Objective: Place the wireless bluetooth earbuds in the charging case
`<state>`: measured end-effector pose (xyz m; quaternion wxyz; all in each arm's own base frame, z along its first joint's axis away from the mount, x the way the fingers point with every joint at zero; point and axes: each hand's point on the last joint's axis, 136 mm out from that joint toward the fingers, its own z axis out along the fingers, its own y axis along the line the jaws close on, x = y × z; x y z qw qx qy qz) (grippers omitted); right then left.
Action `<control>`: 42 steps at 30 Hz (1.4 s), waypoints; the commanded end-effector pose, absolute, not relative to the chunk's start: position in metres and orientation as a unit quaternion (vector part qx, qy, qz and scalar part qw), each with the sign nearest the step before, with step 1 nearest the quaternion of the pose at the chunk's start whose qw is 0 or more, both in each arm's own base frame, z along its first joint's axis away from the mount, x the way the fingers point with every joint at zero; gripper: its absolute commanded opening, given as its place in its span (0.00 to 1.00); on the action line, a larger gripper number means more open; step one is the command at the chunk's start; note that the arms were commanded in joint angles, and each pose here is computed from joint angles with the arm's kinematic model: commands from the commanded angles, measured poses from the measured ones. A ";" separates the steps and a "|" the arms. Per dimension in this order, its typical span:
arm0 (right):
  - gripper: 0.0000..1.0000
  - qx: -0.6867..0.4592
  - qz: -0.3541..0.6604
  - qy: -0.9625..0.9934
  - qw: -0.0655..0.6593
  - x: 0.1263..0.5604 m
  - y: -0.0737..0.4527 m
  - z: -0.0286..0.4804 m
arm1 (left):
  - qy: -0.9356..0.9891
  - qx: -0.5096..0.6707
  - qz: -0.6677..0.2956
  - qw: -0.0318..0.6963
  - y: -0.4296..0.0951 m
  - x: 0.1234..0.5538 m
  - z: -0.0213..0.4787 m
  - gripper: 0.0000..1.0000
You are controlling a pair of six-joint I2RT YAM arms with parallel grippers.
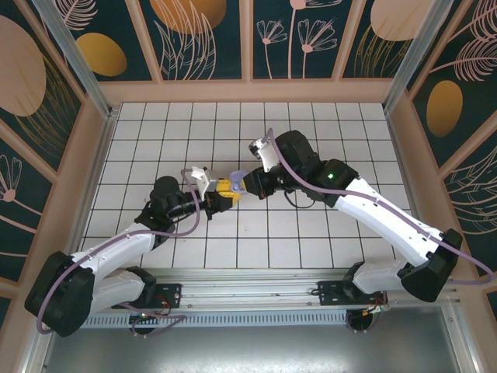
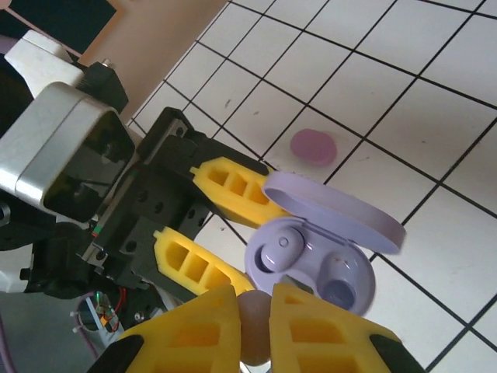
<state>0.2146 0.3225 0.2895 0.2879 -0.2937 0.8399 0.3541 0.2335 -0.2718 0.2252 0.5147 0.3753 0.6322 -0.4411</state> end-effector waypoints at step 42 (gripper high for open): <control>0.11 -0.347 0.335 0.821 0.305 0.212 0.319 0.276 | 0.573 0.400 -0.471 0.538 -0.279 0.222 0.261 0.11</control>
